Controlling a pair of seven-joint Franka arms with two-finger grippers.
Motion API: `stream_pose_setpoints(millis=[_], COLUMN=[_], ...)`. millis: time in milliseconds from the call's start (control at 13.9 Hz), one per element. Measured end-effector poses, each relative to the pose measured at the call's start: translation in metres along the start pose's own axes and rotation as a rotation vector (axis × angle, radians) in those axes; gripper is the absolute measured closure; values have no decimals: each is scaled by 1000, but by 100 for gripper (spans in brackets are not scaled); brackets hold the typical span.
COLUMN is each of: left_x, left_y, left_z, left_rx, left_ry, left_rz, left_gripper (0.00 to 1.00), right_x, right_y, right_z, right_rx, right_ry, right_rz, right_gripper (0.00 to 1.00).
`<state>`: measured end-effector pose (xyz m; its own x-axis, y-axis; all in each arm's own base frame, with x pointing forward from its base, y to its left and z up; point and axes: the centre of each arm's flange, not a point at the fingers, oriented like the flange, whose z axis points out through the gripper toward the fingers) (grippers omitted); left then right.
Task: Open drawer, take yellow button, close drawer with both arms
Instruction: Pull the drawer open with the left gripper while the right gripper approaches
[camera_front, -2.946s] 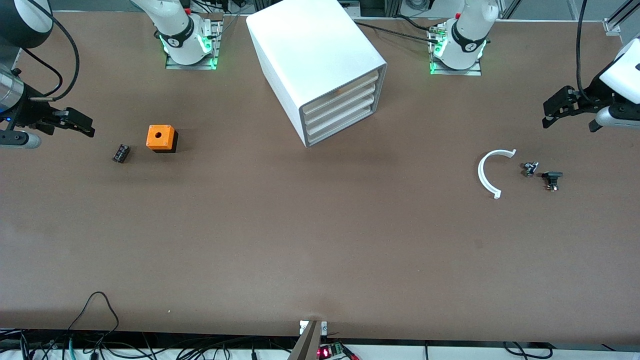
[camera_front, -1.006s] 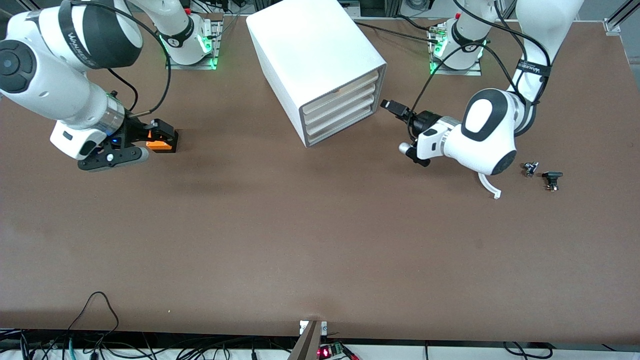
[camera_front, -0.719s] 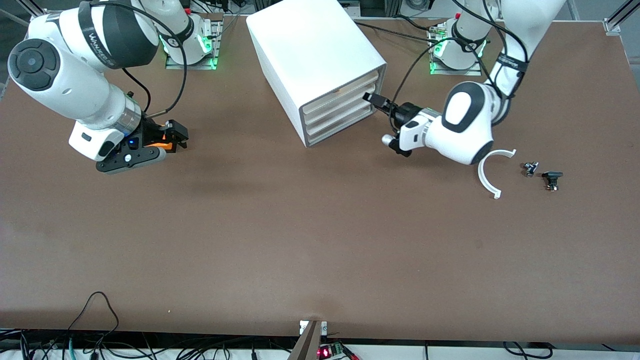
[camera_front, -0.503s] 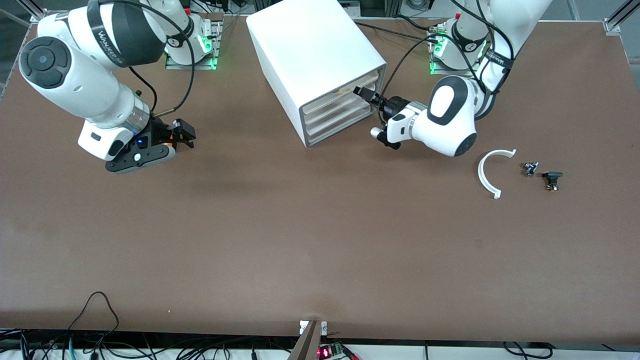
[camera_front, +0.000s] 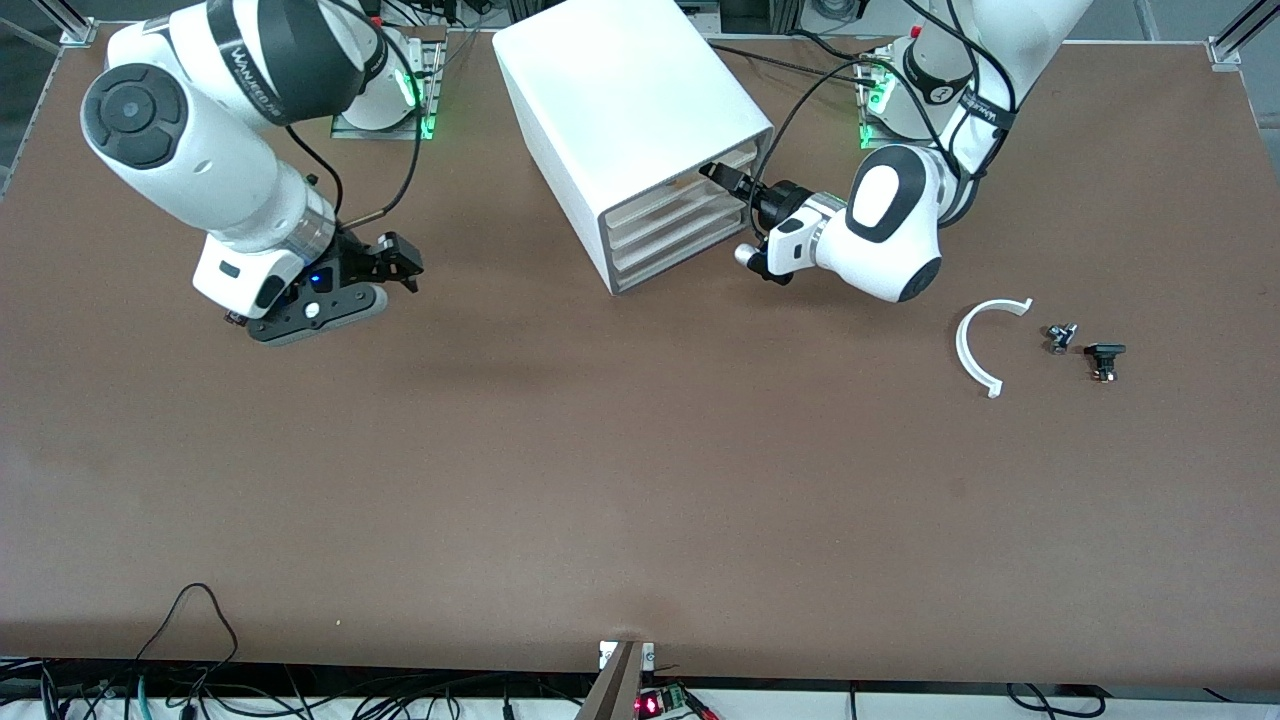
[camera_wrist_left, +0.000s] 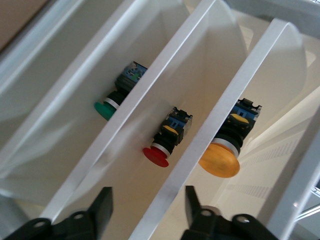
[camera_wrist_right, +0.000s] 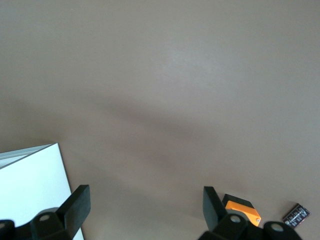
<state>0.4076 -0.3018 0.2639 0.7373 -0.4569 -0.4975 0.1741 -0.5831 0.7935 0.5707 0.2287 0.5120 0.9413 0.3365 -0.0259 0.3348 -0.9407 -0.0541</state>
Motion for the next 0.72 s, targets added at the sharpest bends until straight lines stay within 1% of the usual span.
stream_pose_setpoints(millis=[72,216,287,431,647,719], left_x=[0,-1,-1,3,6,5], left_y=[-1,4,5,2,-12,-20], left_z=[5,3,0,-25,-111,-135], left_rx=[-4,-15,-15,-9,-15,-10], left_ry=[6,17,35,113,324,372], left_rz=[-5,1,5,16,4,17], left_gripper=[53,72,74,74,74,78], right_x=[1,4,8,16,23,25], right_y=[-13,-50,-73,-113,-154,-165], right_z=[-4,-11,-12,-12,-1,4], right_rx=[2,11,21,45,80,92], right_ry=[9,27,35,50,49,57], right_rz=[-22,-87,-126,-197,-296,-332], right_gripper=[0,0,0,0,0,0])
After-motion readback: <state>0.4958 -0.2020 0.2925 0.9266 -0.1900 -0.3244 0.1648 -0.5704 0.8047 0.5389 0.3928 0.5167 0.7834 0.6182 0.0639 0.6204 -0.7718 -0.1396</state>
